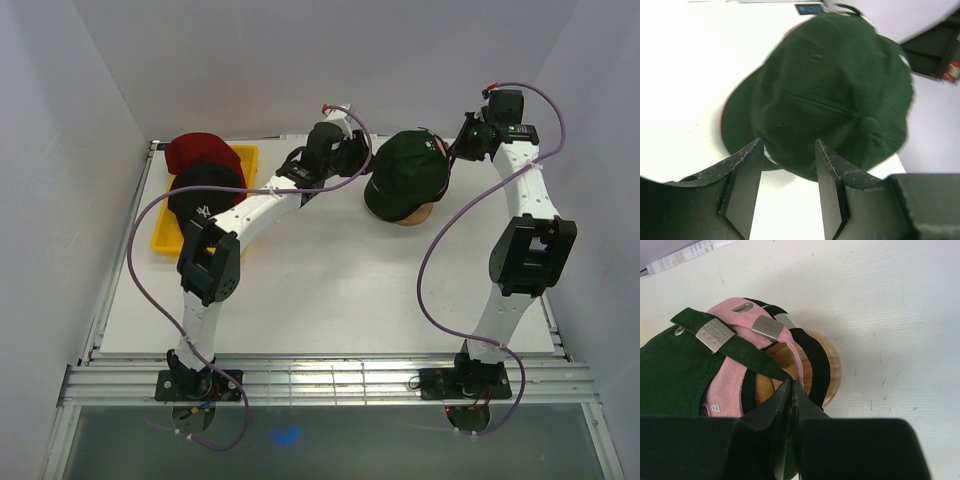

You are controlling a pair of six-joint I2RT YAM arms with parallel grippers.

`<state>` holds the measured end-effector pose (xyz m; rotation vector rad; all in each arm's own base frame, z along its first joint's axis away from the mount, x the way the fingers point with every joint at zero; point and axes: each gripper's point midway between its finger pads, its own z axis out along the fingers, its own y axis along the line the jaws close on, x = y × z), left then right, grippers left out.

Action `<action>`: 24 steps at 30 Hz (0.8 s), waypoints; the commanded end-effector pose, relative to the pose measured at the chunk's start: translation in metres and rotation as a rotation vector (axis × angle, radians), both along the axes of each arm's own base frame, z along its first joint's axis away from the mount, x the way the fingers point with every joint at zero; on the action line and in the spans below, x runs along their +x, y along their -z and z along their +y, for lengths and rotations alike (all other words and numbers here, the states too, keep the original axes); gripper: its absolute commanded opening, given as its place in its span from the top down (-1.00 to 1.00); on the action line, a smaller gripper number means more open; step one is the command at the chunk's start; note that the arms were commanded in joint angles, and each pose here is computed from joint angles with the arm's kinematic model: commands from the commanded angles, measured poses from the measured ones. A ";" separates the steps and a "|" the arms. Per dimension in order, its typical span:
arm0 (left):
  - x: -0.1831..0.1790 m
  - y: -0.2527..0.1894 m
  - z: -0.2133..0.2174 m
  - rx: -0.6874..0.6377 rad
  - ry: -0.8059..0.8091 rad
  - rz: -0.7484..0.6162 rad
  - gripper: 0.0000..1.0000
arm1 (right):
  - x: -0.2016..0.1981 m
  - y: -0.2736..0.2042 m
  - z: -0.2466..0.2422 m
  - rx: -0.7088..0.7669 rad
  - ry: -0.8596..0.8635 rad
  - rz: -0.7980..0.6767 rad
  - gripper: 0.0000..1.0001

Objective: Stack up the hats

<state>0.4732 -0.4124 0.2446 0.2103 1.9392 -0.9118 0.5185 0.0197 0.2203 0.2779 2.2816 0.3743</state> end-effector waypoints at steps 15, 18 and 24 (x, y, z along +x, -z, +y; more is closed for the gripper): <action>0.058 0.047 0.016 0.074 -0.337 0.122 -0.02 | 0.015 0.021 -0.004 0.034 0.002 0.025 0.85; 0.054 0.065 0.007 0.069 -0.299 0.156 -0.01 | 0.018 0.021 -0.001 0.049 -0.012 0.014 0.84; 0.033 0.092 -0.002 0.079 -0.249 0.189 0.03 | 0.017 0.026 0.000 0.054 -0.018 0.012 0.84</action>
